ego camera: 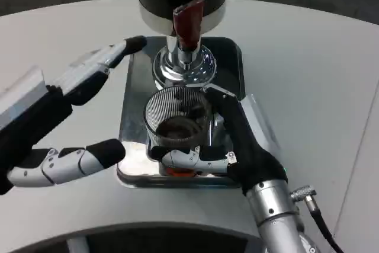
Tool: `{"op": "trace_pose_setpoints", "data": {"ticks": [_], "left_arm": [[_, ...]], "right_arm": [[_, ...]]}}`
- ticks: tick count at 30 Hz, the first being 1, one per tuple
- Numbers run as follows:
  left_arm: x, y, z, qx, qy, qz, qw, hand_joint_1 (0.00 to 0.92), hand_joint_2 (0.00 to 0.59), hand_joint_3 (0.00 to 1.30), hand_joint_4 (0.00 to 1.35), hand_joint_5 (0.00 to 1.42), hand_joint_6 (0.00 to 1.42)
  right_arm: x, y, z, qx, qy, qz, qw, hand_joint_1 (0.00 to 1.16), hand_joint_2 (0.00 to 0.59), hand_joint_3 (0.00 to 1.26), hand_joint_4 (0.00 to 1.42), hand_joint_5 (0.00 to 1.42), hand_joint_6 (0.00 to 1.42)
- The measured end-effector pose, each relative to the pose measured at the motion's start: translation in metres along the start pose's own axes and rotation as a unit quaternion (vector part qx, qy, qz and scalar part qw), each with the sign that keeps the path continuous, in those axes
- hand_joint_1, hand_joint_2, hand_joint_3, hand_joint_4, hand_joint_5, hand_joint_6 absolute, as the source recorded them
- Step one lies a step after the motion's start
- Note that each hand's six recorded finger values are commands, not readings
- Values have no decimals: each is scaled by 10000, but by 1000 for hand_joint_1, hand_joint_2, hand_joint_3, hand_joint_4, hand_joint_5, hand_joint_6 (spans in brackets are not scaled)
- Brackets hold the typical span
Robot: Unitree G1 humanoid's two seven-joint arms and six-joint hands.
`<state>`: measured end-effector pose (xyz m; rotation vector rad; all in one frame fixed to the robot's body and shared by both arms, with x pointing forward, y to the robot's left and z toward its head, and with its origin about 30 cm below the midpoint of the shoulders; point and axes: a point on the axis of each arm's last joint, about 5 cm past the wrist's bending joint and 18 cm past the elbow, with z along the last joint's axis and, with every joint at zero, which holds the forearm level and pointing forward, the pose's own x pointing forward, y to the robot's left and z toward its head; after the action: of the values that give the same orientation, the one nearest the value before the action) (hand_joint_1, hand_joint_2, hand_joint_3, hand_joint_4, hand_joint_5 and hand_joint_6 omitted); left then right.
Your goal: Grasp the cup under the faucet to collect the drink, then remove the cup.
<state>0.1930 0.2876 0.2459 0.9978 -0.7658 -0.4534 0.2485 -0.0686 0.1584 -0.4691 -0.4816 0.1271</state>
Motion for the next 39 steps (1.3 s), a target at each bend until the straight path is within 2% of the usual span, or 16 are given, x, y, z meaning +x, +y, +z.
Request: {"op": "trace_pose_setpoints", "data": {"ticks": [5,7,11,13,18,24,28,31,36,39], "left_arm": [[-168,-55,43,277,443,-456,9976,0,184,0,0,0,0],[-238,-99,75,462,583,-685,9949,0,182,0,0,0,0],[-340,-182,127,807,788,-1065,9879,0,179,0,0,0,0],[-378,-221,142,832,877,-1165,9858,0,177,0,0,0,0],[-412,-283,198,1015,1134,-1364,9789,0,163,0,0,0,0],[-390,-353,275,1242,1423,-1778,9658,0,147,0,0,0,0],[-384,-392,331,1312,1582,-1812,9617,0,136,0,0,0,0],[-412,-461,417,1345,1823,-1791,9574,0,130,0,0,0,0],[-441,-535,506,1402,2217,-1496,9533,0,119,0,0,0,0],[-428,-540,527,1458,2265,-1360,9534,0,115,0,0,0,0]], "right_arm": [[-73,-44,32,8,-16,34,10000,1086,101,704,904,938,1304],[-98,-68,49,-18,-53,59,10000,1086,101,704,904,938,1305],[-130,-112,80,-285,-230,119,9993,1088,95,704,904,938,1307],[-145,-111,83,-249,-226,155,9993,1088,91,706,904,939,1308],[-197,-112,71,-147,-122,185,9996,1089,86,710,904,939,1323],[-202,-156,150,0,-242,203,9995,1080,83,711,915,939,1313],[-240,-191,183,51,-206,274,9994,1078,86,711,915,939,1312],[-271,-236,207,54,-157,299,9994,1077,88,711,915,939,1312],[-320,-306,273,47,-232,278,9993,1075,90,711,915,939,1312],[-368,-315,311,86,-276,304,9991,1075,90,711,915,941,1312]]}}
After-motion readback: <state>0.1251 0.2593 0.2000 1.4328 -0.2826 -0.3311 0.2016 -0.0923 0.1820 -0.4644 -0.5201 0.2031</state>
